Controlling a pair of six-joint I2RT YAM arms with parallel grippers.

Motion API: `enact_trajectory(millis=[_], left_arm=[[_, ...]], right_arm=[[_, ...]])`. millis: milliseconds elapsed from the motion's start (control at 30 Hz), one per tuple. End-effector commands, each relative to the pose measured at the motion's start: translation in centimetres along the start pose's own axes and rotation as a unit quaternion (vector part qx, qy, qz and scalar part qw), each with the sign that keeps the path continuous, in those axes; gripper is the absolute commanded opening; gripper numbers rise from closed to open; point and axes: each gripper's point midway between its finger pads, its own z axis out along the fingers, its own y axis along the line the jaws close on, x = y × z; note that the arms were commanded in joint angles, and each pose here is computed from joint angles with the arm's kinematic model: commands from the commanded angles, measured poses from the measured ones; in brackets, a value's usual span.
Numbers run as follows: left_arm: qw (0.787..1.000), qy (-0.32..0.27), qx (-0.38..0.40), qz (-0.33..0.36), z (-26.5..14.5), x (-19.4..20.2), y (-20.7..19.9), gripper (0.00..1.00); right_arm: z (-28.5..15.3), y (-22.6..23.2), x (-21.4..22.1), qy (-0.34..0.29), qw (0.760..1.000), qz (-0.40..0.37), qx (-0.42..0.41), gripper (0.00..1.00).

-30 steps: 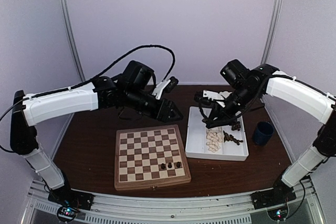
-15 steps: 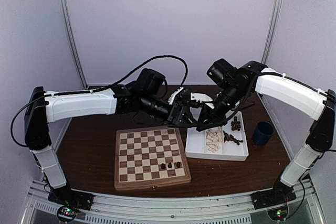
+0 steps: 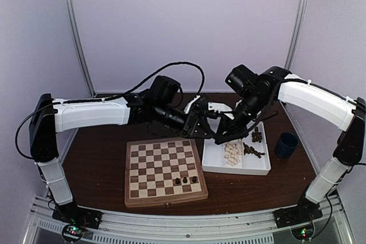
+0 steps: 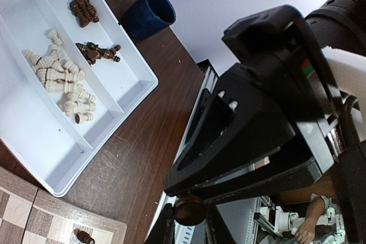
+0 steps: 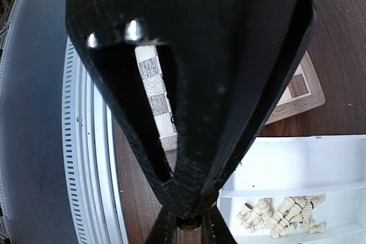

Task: Set up the chess pieces on the board
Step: Pass from the right arm to the left, then pass from the left arm to the right

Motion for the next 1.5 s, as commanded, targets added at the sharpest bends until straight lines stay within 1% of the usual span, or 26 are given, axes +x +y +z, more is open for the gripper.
enact_trajectory(millis=[0,100,133,200,267,333,500,633,667,733,767,833,900,967,1000,1033,1100,1200,1267,1333,1467], left_arm=[[0.999,-0.016,0.030,0.022,0.0,-1.4,-1.3,0.13],[0.999,-0.019,0.030,0.021,0.0,-1.5,-1.0,0.11],[0.999,-0.020,0.029,0.019,0.0,-1.5,-1.0,0.12],[0.999,-0.018,0.028,0.014,0.1,-1.5,-0.7,0.21],[0.999,-0.015,0.029,0.013,0.3,-1.6,-0.7,0.24],[0.999,-0.015,0.031,0.012,0.3,-1.6,-0.7,0.22],[0.999,-0.012,0.034,0.011,0.5,-1.6,-0.7,0.13],[0.999,-0.015,0.033,0.011,0.3,-1.6,-0.5,0.08],[0.999,-0.019,0.032,0.011,0.0,-1.8,-0.5,0.07],[0.999,-0.042,0.032,0.007,-1.0,-2.6,-0.3,0.07],[0.997,-0.063,0.034,0.003,-1.9,-3.4,-0.2,0.06],[0.992,-0.116,0.045,0.002,-3.9,-5.0,-0.1,0.06],[0.984,-0.166,0.058,0.013,-5.6,-6.3,-0.5,0.07],[0.978,-0.199,0.063,0.025,-6.7,-7.2,-1.0,0.07],[0.975,-0.210,0.067,0.032,-6.9,-7.6,-1.3,0.07],[0.972,-0.221,0.072,0.037,-7.1,-8.0,-1.5,0.06],[0.965,-0.244,0.090,0.044,-7.5,-8.7,-2.1,0.06],[0.954,-0.274,0.113,0.050,-8.0,-9.7,-2.8,0.06],[0.949,-0.287,0.123,0.049,-8.2,-10.1,-2.9,0.06],[0.944,-0.299,0.130,0.047,-8.3,-10.4,-2.9,0.06],[0.941,-0.308,0.138,0.035,-8.2,-10.6,-2.4,0.06]], right_arm=[[-0.5,0.3,-0.8,-0.012,1.000,-0.012,0.000,0.10],[-0.6,0.3,-0.8,-0.013,1.000,-0.013,0.002,0.11],[-0.6,0.3,-0.8,-0.013,1.000,-0.013,0.003,0.11],[-0.6,0.3,-0.8,-0.013,1.000,-0.014,0.002,0.11],[-0.6,0.3,-0.9,-0.014,1.000,-0.013,0.002,0.10],[-0.6,0.2,-1.0,-0.014,1.000,-0.013,0.001,0.10],[-0.4,0.2,-1.1,-0.013,1.000,-0.012,-0.001,0.10],[-0.4,0.0,-1.0,-0.010,1.000,-0.011,0.001,0.11],[-0.5,0.0,-1.0,-0.009,1.000,-0.010,0.004,0.12],[-1.6,0.1,-0.8,-0.013,1.000,-0.007,0.009,0.20],[-2.5,0.1,-0.8,-0.025,1.000,-0.004,0.010,0.24],[-5.5,-0.9,-1.0,-0.075,0.997,0.021,0.027,0.36],[-8.6,-2.4,-1.5,-0.142,0.987,0.063,0.042,0.45],[-10.7,-3.4,-1.7,-0.185,0.976,0.114,0.024,0.47],[-11.5,-3.9,-2.1,-0.210,0.967,0.144,0.002,0.47],[-12.0,-4.4,-2.5,-0.234,0.959,0.157,-0.014,0.47],[-12.1,-5.1,-3.4,-0.275,0.934,0.216,-0.069,0.47],[-10.9,-5.9,-4.4,-0.305,0.899,0.275,-0.154,0.47],[-10.4,-6.7,-5.1,-0.322,0.875,0.304,-0.197,0.47],[-10.0,-7.4,-5.9,-0.331,0.858,0.320,-0.227,0.48],[-9.9,-7.2,-7.8,-0.341,0.848,0.316,-0.254,0.48]])
